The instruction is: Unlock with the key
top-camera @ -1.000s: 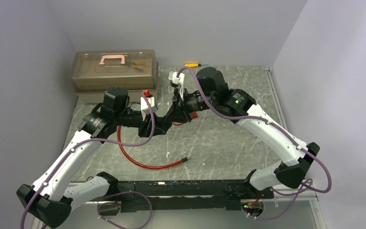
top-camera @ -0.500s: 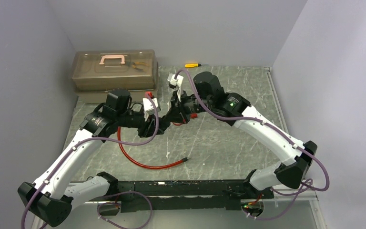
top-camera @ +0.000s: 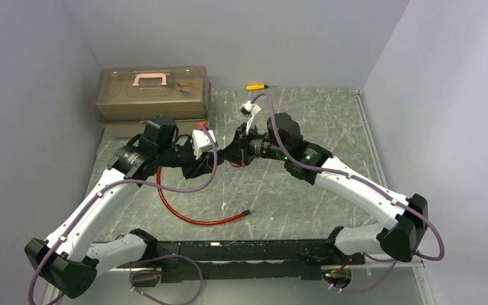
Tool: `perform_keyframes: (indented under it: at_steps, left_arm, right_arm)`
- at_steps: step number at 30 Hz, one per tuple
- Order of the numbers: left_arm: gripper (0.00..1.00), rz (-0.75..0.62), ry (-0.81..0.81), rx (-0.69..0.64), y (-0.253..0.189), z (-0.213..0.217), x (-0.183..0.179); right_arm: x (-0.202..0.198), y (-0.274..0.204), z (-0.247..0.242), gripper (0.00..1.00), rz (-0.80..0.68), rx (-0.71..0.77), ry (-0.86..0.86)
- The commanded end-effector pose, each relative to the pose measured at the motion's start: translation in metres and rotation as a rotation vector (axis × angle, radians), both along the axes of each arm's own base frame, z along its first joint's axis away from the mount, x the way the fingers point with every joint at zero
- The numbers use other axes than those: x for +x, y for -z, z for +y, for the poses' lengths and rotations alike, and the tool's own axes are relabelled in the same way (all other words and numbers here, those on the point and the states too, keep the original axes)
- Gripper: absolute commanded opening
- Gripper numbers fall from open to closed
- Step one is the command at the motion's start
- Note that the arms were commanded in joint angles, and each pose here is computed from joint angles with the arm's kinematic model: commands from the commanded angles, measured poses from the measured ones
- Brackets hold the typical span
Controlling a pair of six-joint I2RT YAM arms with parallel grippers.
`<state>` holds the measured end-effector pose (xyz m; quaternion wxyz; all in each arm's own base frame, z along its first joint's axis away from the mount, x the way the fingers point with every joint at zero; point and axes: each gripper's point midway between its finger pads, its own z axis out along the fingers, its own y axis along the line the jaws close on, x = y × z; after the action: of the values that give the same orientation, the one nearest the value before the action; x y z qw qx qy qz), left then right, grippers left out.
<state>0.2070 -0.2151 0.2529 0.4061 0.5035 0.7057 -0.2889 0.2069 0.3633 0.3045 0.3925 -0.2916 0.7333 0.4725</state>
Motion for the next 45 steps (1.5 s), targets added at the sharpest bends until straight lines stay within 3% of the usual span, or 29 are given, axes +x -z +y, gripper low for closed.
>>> perform_keyframes:
  at_steps: [1, 3, 8, 11, 16, 31, 38, 41, 43, 45]
  left_arm:
    - [0.0, -0.308, -0.017, -0.153, -0.09, -0.011, 0.03]
    - [0.0, -0.296, 0.0, -0.157, -0.091, -0.013, 0.028]
    - [0.0, -0.223, 0.121, -0.208, -0.088, -0.024, 0.003]
    - [0.0, -0.173, 0.187, -0.239, -0.087, -0.029, -0.011]
    - [0.0, -0.098, 0.285, -0.281, -0.089, -0.035, -0.032]
    - [0.0, -0.01, 0.366, -0.317, -0.092, -0.041, -0.046]
    - [0.0, 0.026, 0.38, -0.318, -0.088, -0.042, -0.049]
    - [0.0, 0.045, 0.382, -0.31, -0.083, -0.042, -0.051]
    - [0.03, 0.055, 0.377, -0.298, -0.079, -0.042, -0.052]
    - [0.18, 0.056, 0.355, -0.285, -0.077, -0.041, -0.049]
  right_arm:
    - [-0.003, 0.025, -0.004, 0.0, 0.125, -0.031, 0.063]
    - [-0.008, 0.02, -0.001, 0.0, 0.118, -0.016, 0.026]
    - [-0.018, -0.002, -0.012, 0.45, -0.006, -0.036, -0.047]
    - [-0.027, -0.026, -0.021, 0.64, -0.131, -0.023, -0.11]
    - [-0.04, -0.046, -0.032, 0.7, -0.263, -0.01, -0.186]
    - [-0.045, -0.062, -0.017, 0.59, -0.294, 0.074, -0.268]
    - [-0.034, -0.052, -0.01, 0.24, -0.239, 0.085, -0.214]
    - [-0.03, -0.051, -0.012, 0.01, -0.242, 0.109, -0.174]
    - [-0.028, -0.051, -0.014, 0.0, -0.249, 0.125, -0.145]
    - [-0.027, -0.052, -0.016, 0.0, -0.256, 0.141, -0.127]
